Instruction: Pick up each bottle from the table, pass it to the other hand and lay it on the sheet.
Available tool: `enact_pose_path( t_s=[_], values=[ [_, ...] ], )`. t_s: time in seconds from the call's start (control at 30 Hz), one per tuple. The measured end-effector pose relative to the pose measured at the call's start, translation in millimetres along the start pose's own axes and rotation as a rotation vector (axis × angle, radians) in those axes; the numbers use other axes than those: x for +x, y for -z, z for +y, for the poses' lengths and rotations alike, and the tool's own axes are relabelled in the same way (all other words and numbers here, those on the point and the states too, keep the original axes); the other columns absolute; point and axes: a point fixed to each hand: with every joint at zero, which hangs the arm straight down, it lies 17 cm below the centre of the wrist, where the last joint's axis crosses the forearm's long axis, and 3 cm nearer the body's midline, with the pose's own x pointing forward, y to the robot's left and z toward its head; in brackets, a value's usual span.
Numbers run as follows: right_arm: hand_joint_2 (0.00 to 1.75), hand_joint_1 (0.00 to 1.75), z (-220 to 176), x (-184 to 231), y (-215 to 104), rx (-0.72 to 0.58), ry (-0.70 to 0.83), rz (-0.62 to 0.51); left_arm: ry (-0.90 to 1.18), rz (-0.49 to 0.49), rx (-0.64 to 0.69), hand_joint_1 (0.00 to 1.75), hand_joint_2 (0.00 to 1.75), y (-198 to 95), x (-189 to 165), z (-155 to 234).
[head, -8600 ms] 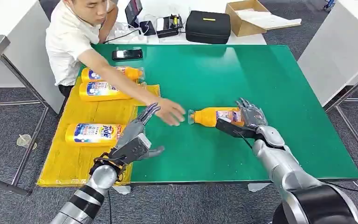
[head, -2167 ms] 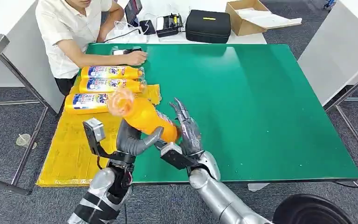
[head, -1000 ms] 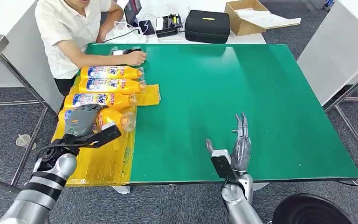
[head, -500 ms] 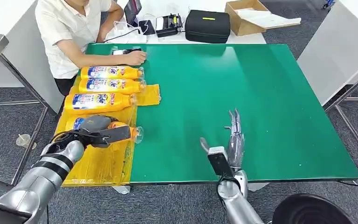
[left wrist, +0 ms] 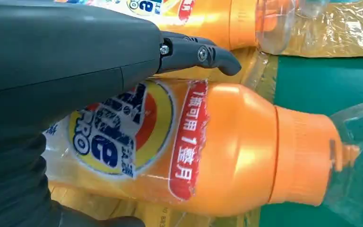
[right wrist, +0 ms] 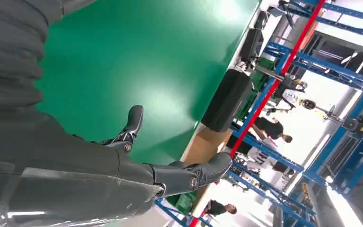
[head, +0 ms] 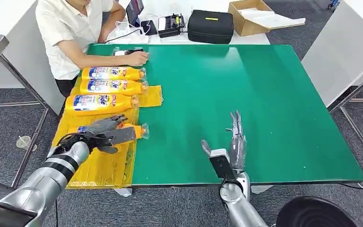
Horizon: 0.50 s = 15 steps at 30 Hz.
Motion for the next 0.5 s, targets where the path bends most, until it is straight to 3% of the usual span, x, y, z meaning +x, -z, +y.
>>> enact_pose_path(
  t_s=[0.2,0.5],
  values=[
    [1.75,0.00,1.6,-2.4,-2.6,0.017,-0.018,-0.005,-0.023,-0.124,-0.093,0.00,1.75,-4.9,38.8,-9.5],
    [1.75,0.00,3.4,-3.2,-4.5,0.034,-0.038,-0.014,0.000,-0.277,-0.028,0.00,1.75,-15.1,88.0,12.7]
  ],
)
